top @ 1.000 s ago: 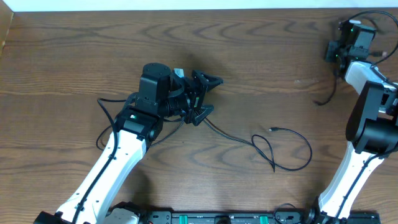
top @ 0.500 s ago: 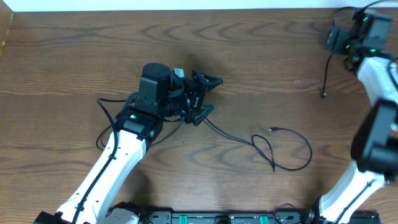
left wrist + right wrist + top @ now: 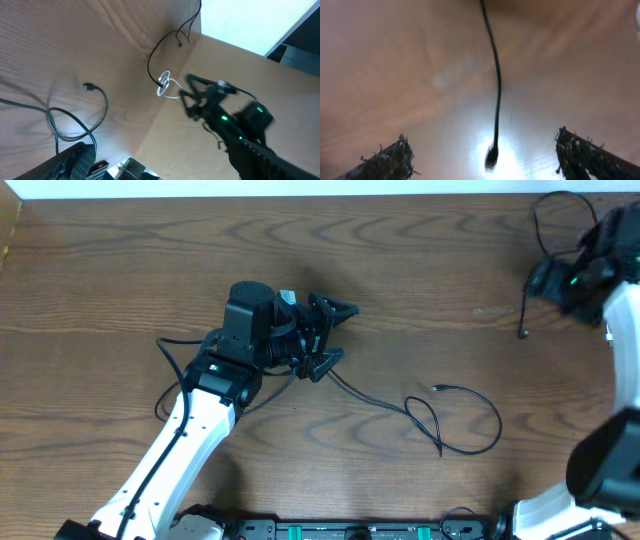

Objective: Untangle cables

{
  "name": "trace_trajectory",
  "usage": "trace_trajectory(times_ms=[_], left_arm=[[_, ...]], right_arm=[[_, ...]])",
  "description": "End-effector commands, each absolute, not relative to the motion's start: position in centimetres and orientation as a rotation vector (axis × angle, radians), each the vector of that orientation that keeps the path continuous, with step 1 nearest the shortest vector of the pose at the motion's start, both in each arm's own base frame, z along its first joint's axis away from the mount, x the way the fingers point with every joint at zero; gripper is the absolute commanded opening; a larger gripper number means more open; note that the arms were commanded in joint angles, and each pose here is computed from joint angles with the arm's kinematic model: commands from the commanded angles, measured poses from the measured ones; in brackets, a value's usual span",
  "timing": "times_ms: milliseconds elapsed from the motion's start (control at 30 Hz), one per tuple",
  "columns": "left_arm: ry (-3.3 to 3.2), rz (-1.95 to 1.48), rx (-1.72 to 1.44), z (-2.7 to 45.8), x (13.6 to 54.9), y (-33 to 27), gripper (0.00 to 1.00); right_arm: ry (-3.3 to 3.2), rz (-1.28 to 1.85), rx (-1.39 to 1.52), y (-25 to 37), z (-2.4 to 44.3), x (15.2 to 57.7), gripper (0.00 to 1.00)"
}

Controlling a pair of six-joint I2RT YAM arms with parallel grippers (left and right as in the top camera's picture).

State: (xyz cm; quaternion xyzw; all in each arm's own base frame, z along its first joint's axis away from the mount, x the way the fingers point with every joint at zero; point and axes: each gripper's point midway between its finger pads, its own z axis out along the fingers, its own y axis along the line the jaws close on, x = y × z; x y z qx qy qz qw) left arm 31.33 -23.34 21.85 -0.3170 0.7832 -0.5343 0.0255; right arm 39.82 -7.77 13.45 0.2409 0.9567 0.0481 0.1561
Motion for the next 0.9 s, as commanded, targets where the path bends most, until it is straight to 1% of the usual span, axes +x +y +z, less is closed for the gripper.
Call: trace_trajectory(times_ms=[0, 133, 267, 433, 633, 700, 867], left_arm=[[2.406, -1.658, -0.94, 22.6, 31.5, -23.3, 0.9], [2.406, -1.658, -0.939, 22.6, 31.5, -23.3, 0.9], [2.406, -1.658, -0.94, 22.6, 31.5, -23.3, 0.91], [2.406, -1.658, -0.94, 22.6, 31.5, -23.3, 0.91], [2.406, -1.658, -0.94, 22.6, 31.5, -23.3, 0.91], [2.406, -1.658, -0.94, 22.6, 31.5, -23.3, 0.91], [2.406, -1.658, -0.939, 22.6, 31.5, -23.3, 0.91]], right_arm=[[2.797, 0.037, 0.755, -7.4, 12.4, 38.4, 0.91], [2.827, 0.024, 0.734, -6.6, 11.8, 38.1, 0.9], [2.825, 0.025, 0.73, -6.6, 10.9, 38.1, 0.83], [2.9, 0.016, 0.751, -6.2, 8.2, 35.9, 0.76], [2.911, 0.016, 0.754, -6.0, 4.9, 34.9, 0.61], [2.899, 0.016, 0.75, -6.0, 4.6, 35.0, 0.59], [2.843, 0.023, 0.736, -6.3, 4.9, 36.4, 0.44]])
